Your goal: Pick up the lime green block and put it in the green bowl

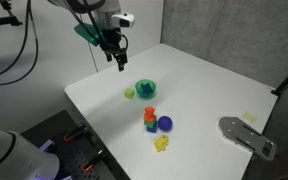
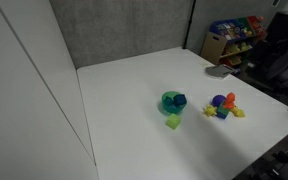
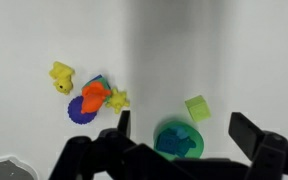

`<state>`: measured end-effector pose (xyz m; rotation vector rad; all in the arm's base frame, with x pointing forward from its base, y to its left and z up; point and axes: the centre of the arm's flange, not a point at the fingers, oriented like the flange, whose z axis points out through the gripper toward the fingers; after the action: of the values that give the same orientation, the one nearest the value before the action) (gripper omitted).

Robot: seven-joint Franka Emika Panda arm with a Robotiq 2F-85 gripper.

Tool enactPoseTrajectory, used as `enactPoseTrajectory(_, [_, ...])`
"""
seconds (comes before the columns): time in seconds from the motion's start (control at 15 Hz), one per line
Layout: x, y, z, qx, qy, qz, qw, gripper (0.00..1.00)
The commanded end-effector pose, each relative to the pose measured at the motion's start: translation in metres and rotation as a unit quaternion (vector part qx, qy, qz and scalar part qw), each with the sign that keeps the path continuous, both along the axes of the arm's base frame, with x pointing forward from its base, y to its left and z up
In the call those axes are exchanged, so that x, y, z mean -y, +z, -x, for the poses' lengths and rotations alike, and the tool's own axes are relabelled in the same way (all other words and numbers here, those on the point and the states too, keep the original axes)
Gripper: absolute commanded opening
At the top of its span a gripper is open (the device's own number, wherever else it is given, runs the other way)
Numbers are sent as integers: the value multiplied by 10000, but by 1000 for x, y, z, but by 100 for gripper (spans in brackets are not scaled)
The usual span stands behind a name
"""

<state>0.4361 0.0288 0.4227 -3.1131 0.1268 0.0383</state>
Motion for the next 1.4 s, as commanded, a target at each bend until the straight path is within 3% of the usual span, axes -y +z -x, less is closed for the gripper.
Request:
enactPoseTrajectory(0.0, [-25, -21, -36, 57, 151, 46, 9999, 100])
enactPoseTrajectory(0.8, [-89, -132, -113, -150, 669, 442, 9967, 100])
enactPoseTrajectory(1.33, [-98, -153, -113, -230, 832, 396, 9955, 100])
